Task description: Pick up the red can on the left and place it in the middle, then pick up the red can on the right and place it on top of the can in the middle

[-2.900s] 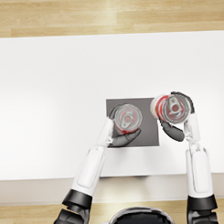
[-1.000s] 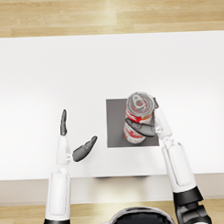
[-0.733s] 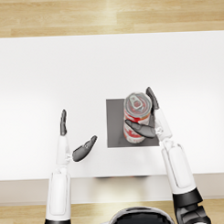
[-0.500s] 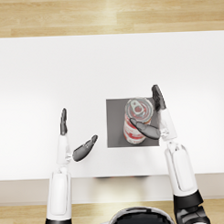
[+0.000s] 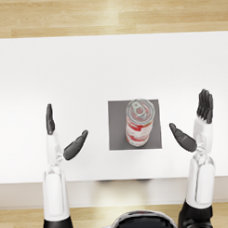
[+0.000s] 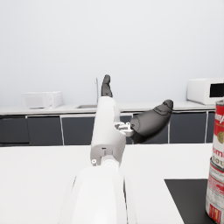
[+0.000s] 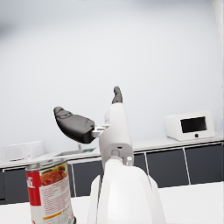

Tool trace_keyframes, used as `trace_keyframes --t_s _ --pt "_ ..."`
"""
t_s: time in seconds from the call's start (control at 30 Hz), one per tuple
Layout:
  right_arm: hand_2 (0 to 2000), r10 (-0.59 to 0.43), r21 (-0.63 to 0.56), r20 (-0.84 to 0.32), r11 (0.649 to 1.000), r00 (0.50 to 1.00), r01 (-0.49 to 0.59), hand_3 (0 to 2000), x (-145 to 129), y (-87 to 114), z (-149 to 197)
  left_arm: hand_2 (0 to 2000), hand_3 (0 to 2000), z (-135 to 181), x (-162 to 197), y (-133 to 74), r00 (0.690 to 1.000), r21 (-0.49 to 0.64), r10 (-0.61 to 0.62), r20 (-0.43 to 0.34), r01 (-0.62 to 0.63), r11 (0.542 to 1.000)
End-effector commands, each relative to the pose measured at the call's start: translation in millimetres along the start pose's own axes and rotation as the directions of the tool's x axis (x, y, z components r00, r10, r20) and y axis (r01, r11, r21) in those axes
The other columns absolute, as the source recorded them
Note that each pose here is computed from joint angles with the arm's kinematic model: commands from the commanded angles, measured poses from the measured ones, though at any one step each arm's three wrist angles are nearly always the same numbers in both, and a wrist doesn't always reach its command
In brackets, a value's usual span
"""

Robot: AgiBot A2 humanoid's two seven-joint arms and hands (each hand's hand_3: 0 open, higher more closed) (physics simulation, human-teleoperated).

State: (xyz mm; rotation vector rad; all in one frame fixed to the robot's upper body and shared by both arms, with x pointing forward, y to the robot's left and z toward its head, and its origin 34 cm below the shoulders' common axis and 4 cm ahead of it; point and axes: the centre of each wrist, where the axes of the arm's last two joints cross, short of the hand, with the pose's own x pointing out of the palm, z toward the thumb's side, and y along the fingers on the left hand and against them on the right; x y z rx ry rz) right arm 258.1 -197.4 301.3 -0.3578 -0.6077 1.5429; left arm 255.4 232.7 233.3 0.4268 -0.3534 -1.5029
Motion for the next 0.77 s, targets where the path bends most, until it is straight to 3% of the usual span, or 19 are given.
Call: trace_keyframes --t_s 0.03,0.23,0.77 --pt "0 -0.105 -0.045 -0.014 0.994 0.994 0.104 0 -26 5 1 0 0 8 -15 8 0.998 0.037 0.054 -0.014 -0.054 0.998" --pt "0 -0.105 -0.091 -0.013 0.990 0.994 0.104 0 -26 9 -9 0 0 0 -14 3 0.998 0.002 0.055 -0.008 -0.055 0.998" --pt "0 -0.113 -0.081 -0.014 0.990 0.993 0.112 0 -28 9 -16 0 0 -2 -15 2 0.998 -0.003 0.060 -0.008 -0.061 0.998"
